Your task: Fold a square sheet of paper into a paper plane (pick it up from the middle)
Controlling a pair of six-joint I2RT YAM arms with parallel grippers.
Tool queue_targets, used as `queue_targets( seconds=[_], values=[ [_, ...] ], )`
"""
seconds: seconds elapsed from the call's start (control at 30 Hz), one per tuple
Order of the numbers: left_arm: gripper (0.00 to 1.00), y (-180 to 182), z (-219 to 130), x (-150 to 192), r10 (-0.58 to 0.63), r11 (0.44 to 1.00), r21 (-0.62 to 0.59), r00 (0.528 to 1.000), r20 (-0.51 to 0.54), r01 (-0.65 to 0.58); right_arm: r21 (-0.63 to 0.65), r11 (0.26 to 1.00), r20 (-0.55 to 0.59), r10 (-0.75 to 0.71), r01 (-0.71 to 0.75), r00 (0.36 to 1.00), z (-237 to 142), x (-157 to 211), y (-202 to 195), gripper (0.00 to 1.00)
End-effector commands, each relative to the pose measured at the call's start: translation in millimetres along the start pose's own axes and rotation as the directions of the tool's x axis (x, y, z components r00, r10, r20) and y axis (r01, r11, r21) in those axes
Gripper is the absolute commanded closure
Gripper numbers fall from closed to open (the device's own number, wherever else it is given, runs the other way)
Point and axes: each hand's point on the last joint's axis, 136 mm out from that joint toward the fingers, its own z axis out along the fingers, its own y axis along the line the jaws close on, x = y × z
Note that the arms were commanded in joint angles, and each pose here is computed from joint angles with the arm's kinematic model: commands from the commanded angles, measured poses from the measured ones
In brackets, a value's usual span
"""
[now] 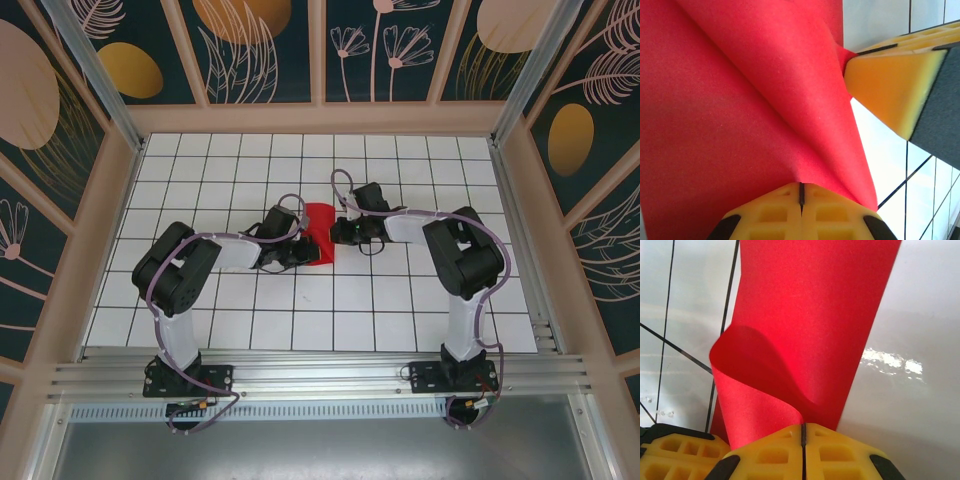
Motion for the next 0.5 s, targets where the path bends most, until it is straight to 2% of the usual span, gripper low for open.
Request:
queue_targets(
  seconds=[0.0,0.47],
  values=[
    [0.95,23.0,5.1,16.0,-0.020,0.996,-0.086,0.998,-0.053,0.015,-0.010,1.000,-0.012,-0.027,0.027,1.000,4.2,-2.8,2.9,0.92],
    [0.93,5.7,-5.9,3.7,0.007,0.998,-0.058,1.000,-0.013,-0.008,0.070,0.998,-0.028,-0.003,0.005,1.000,10.2,1.5,-14.4,0.92]
  ],
)
